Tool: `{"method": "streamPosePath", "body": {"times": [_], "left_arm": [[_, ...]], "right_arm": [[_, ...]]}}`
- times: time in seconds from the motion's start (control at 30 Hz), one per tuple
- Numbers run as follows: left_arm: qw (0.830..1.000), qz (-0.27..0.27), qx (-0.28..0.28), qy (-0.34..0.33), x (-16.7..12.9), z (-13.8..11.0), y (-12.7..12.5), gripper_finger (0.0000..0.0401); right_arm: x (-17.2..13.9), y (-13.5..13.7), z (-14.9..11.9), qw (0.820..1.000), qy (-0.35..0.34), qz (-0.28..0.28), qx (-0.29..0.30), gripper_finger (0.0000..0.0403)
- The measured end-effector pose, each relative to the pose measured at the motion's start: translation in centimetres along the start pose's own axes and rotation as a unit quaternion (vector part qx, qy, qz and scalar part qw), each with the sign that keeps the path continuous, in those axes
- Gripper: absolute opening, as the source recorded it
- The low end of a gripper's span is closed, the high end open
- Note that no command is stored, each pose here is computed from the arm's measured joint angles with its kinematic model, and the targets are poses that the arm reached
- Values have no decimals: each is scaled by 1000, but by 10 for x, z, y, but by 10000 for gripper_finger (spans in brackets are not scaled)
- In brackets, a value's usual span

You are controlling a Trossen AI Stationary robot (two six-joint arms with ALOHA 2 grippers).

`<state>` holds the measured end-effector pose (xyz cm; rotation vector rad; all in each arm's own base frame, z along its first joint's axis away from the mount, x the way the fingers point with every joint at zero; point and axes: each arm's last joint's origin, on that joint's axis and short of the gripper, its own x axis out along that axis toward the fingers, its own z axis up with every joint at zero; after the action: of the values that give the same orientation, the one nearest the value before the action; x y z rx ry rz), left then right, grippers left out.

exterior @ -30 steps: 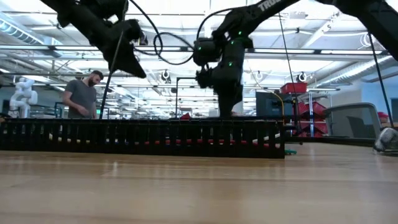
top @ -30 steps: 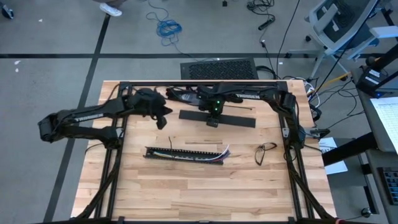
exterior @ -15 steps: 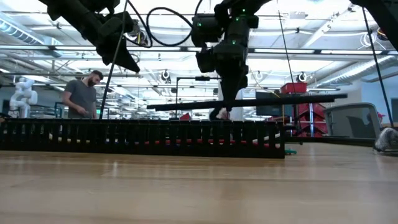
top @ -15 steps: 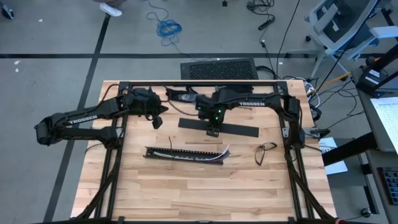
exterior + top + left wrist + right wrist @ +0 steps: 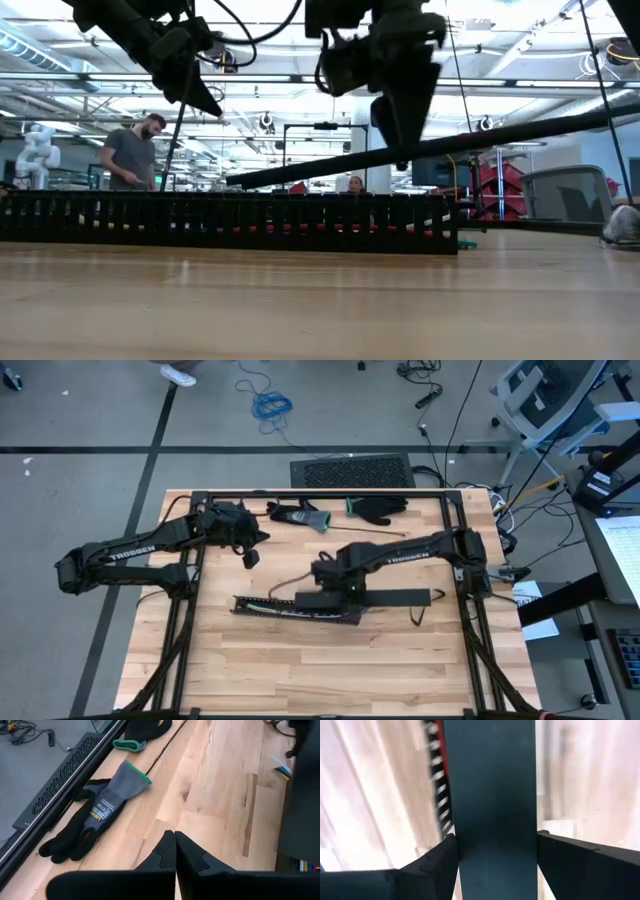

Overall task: Ziptie cables
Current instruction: Close the black cable duct

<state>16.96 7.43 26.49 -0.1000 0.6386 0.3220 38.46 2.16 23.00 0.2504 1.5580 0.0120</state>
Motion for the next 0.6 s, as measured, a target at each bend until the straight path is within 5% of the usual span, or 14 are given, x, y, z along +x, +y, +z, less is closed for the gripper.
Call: {"method": "streamPosePath", "body": {"times": [0.3, 0.6], "left_arm": [[1000, 0, -29, 0, 0, 0, 0, 0], [998, 0, -66, 0, 0, 0, 0, 0]], "right_arm": [[-8, 30, -19, 999, -26, 2, -40, 227], [-20, 16, -85, 996, -70, 9, 47, 229]]}}
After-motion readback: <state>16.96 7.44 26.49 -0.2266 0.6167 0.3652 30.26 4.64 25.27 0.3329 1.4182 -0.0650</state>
